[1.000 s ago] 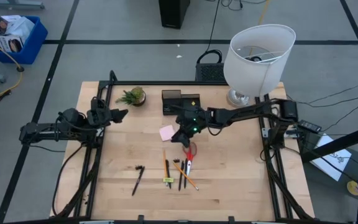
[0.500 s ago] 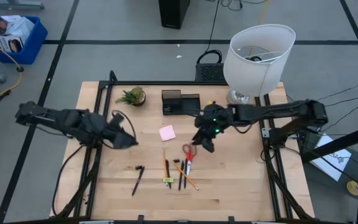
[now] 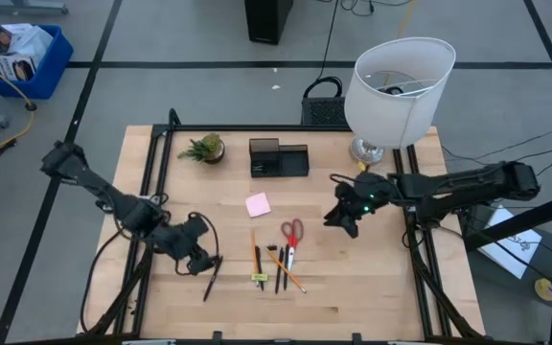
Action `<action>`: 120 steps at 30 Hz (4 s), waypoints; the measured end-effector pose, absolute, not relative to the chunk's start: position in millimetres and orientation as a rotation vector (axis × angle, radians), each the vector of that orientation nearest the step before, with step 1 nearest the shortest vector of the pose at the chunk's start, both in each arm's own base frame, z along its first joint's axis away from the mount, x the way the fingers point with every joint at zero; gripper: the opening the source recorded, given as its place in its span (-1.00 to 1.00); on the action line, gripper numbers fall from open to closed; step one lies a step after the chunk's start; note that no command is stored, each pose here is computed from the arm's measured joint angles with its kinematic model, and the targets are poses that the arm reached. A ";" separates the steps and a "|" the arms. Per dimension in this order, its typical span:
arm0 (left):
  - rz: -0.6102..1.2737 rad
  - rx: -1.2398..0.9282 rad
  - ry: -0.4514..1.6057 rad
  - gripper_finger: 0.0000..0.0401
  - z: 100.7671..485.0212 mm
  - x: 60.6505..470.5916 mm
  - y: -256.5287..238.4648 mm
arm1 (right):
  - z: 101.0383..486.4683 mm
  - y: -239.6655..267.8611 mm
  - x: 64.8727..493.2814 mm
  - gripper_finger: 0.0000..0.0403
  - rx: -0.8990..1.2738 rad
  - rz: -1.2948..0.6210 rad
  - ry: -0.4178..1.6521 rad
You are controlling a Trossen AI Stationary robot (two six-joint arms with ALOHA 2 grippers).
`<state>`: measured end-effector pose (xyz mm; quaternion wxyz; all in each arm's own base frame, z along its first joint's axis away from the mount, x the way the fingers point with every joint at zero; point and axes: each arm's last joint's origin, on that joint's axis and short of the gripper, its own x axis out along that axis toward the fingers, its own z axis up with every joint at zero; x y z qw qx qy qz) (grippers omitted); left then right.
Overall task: Pick and place office supplies into organizer
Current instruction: Put the black binder clip into the black desk organizer
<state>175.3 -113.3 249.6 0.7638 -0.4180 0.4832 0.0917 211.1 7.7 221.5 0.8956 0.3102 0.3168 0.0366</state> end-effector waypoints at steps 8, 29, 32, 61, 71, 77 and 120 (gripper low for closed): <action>0.294 -0.647 1.137 0.60 220.0 185.5 -121.2 | 218.5 20.8 192.8 -0.46 0.609 0.046 0.583; 0.300 -0.485 1.228 0.57 190.1 201.5 -128.2 | 218.6 19.6 192.8 -0.53 0.641 -0.040 0.559; 0.295 -0.490 1.232 0.45 188.7 201.3 -128.1 | 218.5 19.6 192.8 -0.54 0.641 -0.042 0.559; 0.299 -0.443 1.315 -0.70 168.6 206.0 -129.8 | 218.4 18.8 192.9 -0.54 0.635 -0.066 0.550; 0.294 -0.458 1.315 -0.94 167.9 207.4 -130.2 | 218.4 18.5 193.0 -0.54 0.633 -0.076 0.546; 0.308 -0.491 1.319 -0.97 168.0 207.4 -130.6 | 218.4 18.1 193.0 -0.54 0.629 -0.090 0.541; 0.666 -1.073 0.608 -0.96 235.3 304.7 93.6 | 238.3 17.4 201.9 -0.54 0.669 -0.070 0.307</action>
